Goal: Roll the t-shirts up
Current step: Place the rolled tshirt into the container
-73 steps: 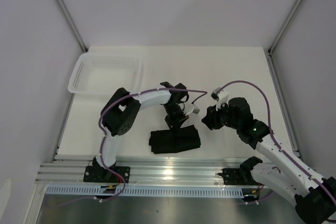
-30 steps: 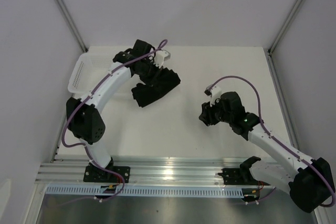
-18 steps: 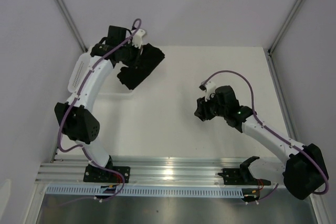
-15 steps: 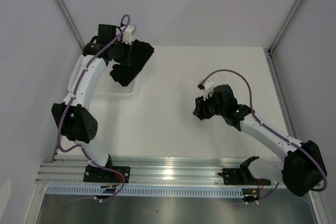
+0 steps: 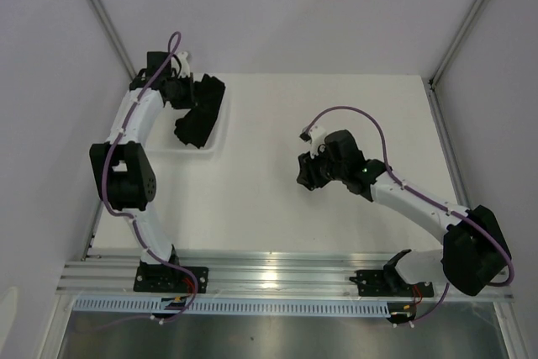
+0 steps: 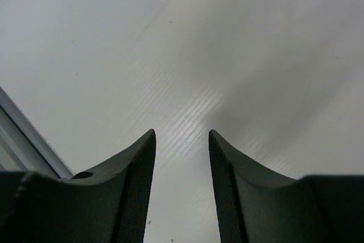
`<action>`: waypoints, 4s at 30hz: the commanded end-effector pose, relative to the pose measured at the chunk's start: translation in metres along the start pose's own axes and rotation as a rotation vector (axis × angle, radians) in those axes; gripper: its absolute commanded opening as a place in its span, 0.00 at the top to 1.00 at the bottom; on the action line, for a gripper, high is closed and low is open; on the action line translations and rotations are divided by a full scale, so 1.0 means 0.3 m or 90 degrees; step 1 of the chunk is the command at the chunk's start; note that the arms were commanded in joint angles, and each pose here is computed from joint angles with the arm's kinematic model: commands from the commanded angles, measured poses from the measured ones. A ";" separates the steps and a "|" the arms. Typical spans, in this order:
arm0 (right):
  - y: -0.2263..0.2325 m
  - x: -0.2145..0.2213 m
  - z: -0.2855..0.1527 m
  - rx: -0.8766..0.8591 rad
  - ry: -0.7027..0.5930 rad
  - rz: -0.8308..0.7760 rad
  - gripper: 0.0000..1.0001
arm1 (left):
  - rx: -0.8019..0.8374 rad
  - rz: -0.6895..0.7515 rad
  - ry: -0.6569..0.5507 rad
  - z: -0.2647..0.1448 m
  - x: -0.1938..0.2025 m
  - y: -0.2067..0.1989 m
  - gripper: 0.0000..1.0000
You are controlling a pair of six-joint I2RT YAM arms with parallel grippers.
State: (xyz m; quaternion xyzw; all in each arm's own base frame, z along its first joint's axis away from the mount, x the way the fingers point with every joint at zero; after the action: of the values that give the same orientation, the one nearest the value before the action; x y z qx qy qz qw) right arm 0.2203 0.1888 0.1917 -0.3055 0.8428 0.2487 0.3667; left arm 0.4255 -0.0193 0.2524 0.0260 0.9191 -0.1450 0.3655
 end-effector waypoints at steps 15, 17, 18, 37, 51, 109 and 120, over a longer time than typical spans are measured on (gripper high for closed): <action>0.056 -0.074 0.020 0.007 0.011 -0.019 0.55 | 0.062 -0.308 0.077 0.216 0.129 0.232 0.99; 0.062 -0.074 0.024 0.007 0.013 -0.020 0.55 | 0.058 -0.331 0.084 0.221 0.139 0.253 0.99; 0.064 -0.075 0.024 0.006 0.013 -0.020 0.55 | 0.057 -0.340 0.087 0.227 0.145 0.261 0.99; 0.077 -0.086 0.064 -0.005 0.033 -0.039 0.55 | -0.016 -0.304 0.150 0.239 0.204 0.319 0.79; 0.087 -0.106 0.062 -0.022 0.019 -0.045 0.54 | -0.094 -0.210 0.061 0.068 0.105 0.296 0.51; -0.173 -0.350 -0.057 0.378 -0.172 0.162 0.01 | -0.310 0.037 -0.015 -0.253 0.102 0.238 0.49; -0.212 -0.377 -0.040 0.495 -0.153 0.224 0.01 | -0.395 0.014 -0.026 -0.339 0.122 0.326 0.45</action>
State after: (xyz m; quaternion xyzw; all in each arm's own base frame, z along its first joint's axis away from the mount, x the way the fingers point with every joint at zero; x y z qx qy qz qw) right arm 0.3164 0.1756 0.2601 -0.0085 0.8777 0.0113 0.4789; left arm 0.3576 0.0894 0.2508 -0.0712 0.9303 0.1111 0.3422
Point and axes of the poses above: each gripper's point midway between its finger pads, its own z axis out along the fingers, its own y axis along the line the jaws close on, x = y × z, the point moved 10 cm from there along -z, back along the fingers, and after that the axes turned 1 degree about -z, right-handed, at the moved point
